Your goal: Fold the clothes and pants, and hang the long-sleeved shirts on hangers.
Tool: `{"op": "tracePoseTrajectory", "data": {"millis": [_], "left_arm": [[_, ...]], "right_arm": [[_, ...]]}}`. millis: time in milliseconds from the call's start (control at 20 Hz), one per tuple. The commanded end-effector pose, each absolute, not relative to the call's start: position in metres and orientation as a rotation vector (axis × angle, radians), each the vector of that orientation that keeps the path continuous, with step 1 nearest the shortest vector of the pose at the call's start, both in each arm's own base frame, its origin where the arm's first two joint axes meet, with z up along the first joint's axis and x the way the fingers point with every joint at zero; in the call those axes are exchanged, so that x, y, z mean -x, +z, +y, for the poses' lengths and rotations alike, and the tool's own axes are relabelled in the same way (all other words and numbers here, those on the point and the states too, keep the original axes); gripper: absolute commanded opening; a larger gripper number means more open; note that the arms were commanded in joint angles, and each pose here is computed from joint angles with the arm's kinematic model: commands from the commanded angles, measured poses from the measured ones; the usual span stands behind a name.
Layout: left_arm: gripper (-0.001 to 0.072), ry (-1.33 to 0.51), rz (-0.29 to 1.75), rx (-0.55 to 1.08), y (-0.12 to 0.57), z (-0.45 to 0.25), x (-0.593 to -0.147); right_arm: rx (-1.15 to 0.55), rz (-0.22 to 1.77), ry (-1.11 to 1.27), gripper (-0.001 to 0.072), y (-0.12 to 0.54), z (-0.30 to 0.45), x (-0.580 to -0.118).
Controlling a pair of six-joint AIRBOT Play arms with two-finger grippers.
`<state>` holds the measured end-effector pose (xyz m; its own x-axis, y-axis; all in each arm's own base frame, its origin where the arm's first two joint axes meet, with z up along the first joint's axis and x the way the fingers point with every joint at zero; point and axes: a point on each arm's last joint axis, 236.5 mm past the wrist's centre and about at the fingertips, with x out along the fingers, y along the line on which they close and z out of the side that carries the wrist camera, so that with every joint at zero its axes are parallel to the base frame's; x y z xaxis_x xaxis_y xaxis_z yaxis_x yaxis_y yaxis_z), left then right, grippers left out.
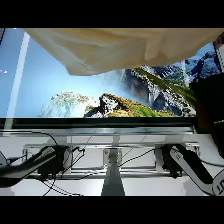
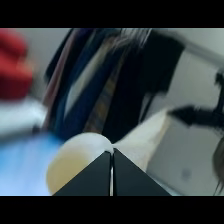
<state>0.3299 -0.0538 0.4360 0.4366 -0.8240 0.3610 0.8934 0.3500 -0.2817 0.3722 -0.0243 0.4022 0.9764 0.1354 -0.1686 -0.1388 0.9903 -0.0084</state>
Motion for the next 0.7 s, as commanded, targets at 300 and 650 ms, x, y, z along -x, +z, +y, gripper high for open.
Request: {"op": "tracePoseTrajectory", "data": {"millis": [300, 650], "left_arm": [[0.001, -1.171, -0.614, 0.445, 0.544, -0.045, -0.229], [0.001, -0.384, 0.111, 0.326, 0.364, 0.035, -0.413]], "right_arm": [[0.198, -0.358, 0.056, 0.0012, 0.574, 0.025, -0.211], [-0.052, 0.347, 0.24, 0.0012, 0.387, -0.002, -0.365]]}}
